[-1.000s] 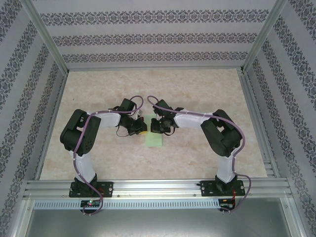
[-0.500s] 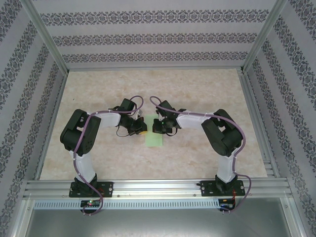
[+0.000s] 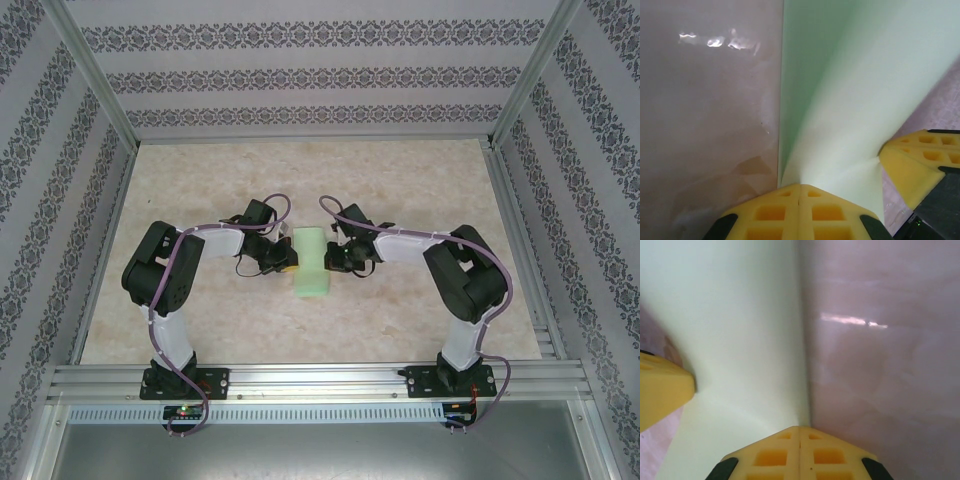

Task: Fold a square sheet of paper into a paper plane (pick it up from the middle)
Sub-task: Fold the square sheet of paper in half at the center of the table, then move the square sheet of paper to the center of the table.

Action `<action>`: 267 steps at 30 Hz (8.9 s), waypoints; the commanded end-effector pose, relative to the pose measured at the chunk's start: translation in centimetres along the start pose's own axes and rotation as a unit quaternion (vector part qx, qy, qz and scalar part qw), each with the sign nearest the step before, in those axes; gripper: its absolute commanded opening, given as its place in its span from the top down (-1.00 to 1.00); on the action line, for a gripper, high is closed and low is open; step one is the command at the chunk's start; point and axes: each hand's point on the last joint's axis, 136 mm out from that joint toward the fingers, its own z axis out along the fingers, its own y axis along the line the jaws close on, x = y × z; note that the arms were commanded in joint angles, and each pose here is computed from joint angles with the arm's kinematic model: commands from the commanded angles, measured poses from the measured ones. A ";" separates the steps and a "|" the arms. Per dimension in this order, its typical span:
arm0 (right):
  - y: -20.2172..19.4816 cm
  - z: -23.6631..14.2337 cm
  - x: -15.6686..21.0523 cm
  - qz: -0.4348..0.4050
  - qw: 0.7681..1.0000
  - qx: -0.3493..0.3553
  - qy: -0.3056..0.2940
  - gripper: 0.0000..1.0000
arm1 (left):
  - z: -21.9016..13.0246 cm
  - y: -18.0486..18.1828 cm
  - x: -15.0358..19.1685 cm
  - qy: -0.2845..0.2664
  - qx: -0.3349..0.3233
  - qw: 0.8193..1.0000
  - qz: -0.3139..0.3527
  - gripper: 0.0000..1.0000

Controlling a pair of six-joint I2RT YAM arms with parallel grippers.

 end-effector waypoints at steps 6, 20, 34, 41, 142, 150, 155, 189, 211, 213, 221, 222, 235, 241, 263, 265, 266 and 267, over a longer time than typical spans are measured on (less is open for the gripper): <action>4.5 -4.1 -3.9 -0.028 0.994 -0.062 -0.080 0.91 | 2.0 9.9 4.2 0.045 -0.178 0.981 -0.068 1.00; 5.4 2.5 -2.9 -0.029 0.996 -0.083 -0.012 1.00 | 2.0 10.3 4.6 0.050 -0.185 0.979 -0.071 1.00; -3.1 2.1 -3.3 0.037 0.998 -0.034 -0.034 1.00 | 2.1 11.3 5.5 0.055 -0.196 0.976 -0.076 1.00; -3.1 -0.3 -5.6 0.045 0.996 -0.039 -0.070 1.00 | 2.1 11.1 5.4 0.054 -0.190 0.977 -0.074 1.00; 5.7 1.3 1.1 -0.012 0.994 -0.109 0.027 1.00 | 2.4 11.7 5.8 0.057 -0.194 0.977 -0.070 1.00; 3.8 2.3 3.4 -0.018 0.994 -0.085 0.060 1.00 | 2.4 11.9 6.0 0.057 -0.196 0.976 -0.073 1.00; 2.6 2.0 5.0 -0.042 0.994 -0.072 0.073 0.98 | 2.5 12.0 5.9 0.055 -0.197 0.976 -0.074 1.00; 3.1 1.9 6.2 -0.097 0.988 -0.098 0.071 0.96 | 2.5 12.6 6.3 0.054 -0.203 0.974 -0.080 1.00; 6.6 -2.4 0.9 -0.066 0.984 -0.157 -0.054 0.99 | 2.6 12.2 5.9 0.052 -0.201 0.975 -0.080 1.00; 6.7 -1.1 0.0 -0.055 0.985 -0.153 -0.049 0.99 | 2.5 12.1 5.8 0.052 -0.200 0.975 -0.079 1.00; 5.5 1.5 1.2 -0.059 0.989 -0.135 -0.003 0.98 | 2.5 12.1 5.8 0.053 -0.201 0.975 -0.078 1.00; 5.2 1.6 1.8 -0.061 0.989 -0.132 0.004 0.98 | 2.5 12.2 5.9 0.054 -0.201 0.975 -0.079 1.00; 0.1 0.5 8.2 -0.049 0.992 -0.104 0.055 0.97 | 2.6 11.6 5.3 0.048 -0.191 0.978 -0.073 1.00; 2.5 0.8 6.2 -0.024 0.993 -0.115 0.021 0.97 | 1.1 5.0 1.6 0.010 -0.110 0.994 -0.016 0.98; 10.0 0.6 -4.1 0.046 0.986 -0.123 -0.100 0.95 | -9.9 -2.8 -2.3 -0.179 0.002 0.984 0.002 0.51; 8.6 0.2 -4.7 0.044 0.989 -0.098 -0.104 0.94 | -10.0 -3.0 -1.8 -0.182 0.002 0.983 0.008 0.52; 7.9 0.1 -5.1 0.044 0.990 -0.087 -0.102 0.94 | -10.1 -3.0 -1.6 -0.184 0.001 0.983 0.008 0.52; 7.4 0.3 -5.4 0.045 0.991 -0.080 -0.099 0.94 | -10.0 -3.0 -1.3 -0.185 0.001 0.983 0.009 0.53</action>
